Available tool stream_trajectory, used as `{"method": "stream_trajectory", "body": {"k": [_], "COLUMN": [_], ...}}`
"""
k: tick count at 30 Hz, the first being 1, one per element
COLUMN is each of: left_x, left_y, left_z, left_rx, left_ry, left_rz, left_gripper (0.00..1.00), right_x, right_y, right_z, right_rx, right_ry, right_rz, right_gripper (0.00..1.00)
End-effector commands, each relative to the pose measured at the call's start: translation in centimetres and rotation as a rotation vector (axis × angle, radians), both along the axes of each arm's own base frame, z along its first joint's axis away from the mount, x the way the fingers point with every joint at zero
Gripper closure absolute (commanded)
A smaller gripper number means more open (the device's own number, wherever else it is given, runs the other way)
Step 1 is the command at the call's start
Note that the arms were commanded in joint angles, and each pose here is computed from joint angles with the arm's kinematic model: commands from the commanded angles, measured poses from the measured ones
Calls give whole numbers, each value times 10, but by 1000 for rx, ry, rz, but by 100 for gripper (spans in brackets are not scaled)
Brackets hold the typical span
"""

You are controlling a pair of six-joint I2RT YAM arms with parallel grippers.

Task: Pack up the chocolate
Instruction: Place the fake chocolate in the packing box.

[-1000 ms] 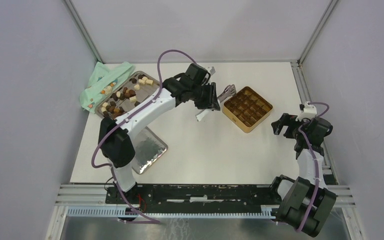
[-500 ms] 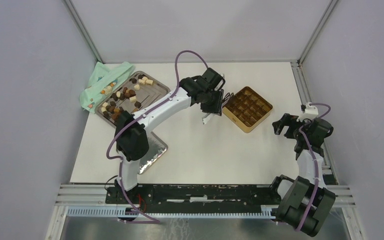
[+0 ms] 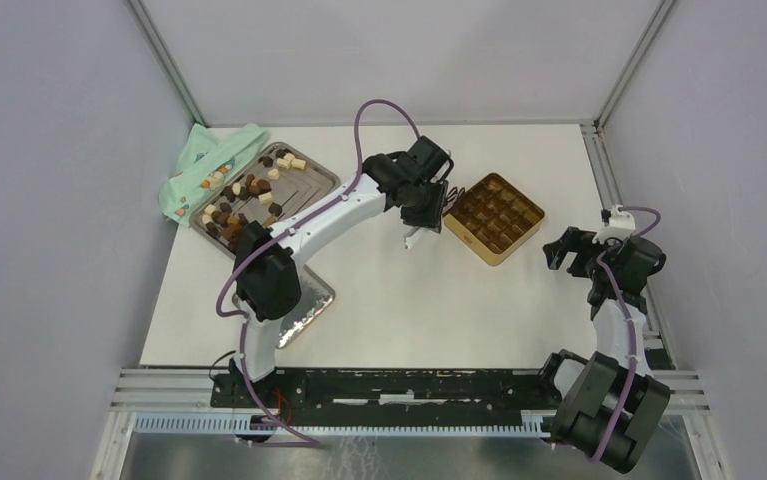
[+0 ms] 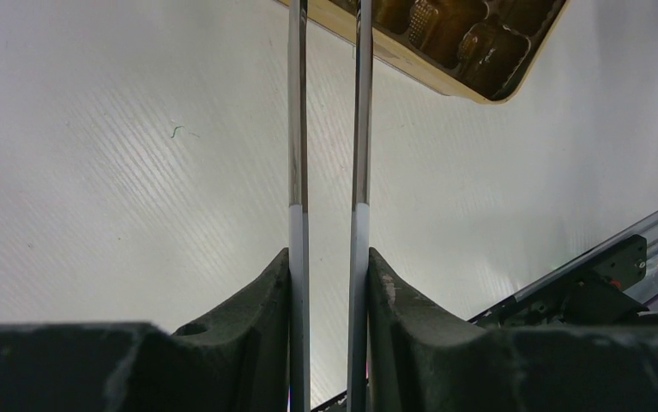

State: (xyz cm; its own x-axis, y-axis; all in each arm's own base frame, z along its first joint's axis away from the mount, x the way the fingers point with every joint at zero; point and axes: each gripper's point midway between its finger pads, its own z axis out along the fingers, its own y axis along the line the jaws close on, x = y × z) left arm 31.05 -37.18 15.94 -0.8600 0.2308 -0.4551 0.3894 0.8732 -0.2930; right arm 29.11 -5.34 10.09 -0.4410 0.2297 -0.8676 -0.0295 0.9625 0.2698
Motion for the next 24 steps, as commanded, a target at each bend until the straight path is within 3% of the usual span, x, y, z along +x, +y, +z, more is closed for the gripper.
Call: {"method": "stream_trajectory", "body": {"k": [1, 14, 24], "left_x": [8, 12, 13], "left_y": [-10, -8, -7], "left_z": [11, 9, 14], "left_rx": [-11, 10, 5], "left_ry": [-58, -70, -83], "left_rz": [-37, -33, -32], "left_gripper": [76, 62, 60], "right_x": [3, 2, 2], "right_y": [-1, 0, 1], "right_z": [6, 7, 9], "right_rx": [-4, 1, 10], "right_ry": [-35, -44, -49], "right_rz": [8, 12, 16], "right_gripper": [5, 5, 5]}}
